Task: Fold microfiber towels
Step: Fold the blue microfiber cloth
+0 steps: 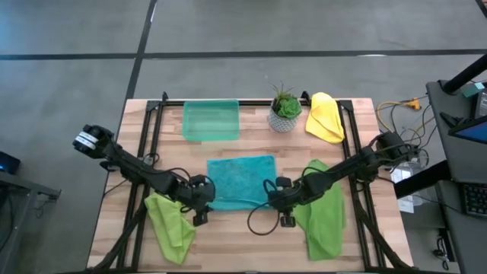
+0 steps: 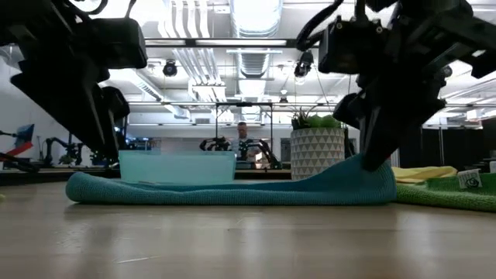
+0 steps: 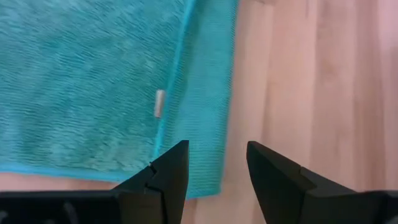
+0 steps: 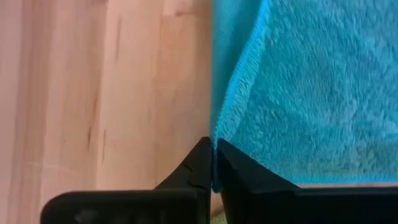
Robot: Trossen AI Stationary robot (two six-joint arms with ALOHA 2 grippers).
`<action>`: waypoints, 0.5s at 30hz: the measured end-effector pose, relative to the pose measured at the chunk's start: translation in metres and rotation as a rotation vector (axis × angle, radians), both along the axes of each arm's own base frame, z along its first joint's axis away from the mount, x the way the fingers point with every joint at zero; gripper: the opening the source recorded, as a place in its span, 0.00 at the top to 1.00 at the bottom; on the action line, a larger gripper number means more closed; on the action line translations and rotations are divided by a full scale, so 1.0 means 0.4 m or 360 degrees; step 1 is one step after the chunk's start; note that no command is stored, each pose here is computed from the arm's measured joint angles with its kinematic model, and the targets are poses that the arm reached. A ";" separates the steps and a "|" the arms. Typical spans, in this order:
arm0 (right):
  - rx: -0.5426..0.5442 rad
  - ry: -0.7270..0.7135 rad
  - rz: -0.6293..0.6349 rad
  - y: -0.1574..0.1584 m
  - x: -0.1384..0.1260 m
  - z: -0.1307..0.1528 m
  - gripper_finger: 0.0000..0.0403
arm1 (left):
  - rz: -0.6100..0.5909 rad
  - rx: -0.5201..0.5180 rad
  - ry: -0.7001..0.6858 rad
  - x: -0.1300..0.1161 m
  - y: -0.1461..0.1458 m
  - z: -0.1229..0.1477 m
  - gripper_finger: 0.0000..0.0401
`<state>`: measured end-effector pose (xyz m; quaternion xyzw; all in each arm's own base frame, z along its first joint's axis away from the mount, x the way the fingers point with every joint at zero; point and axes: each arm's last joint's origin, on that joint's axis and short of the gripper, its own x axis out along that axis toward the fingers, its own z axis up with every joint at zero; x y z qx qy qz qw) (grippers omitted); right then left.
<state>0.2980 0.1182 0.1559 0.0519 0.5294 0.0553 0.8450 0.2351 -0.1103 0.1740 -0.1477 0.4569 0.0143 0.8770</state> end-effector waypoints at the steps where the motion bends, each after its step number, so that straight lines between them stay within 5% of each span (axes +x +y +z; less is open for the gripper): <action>1: 0.0006 0.0013 -0.0010 0.000 -0.002 -0.002 0.97 | 0.0014 0.0018 -0.0010 0.000 0.001 0.001 0.63; 15: 0.0010 0.0017 -0.0001 0.007 -0.007 0.005 0.98 | 0.0042 0.0058 0.0043 -0.030 0.025 -0.055 0.63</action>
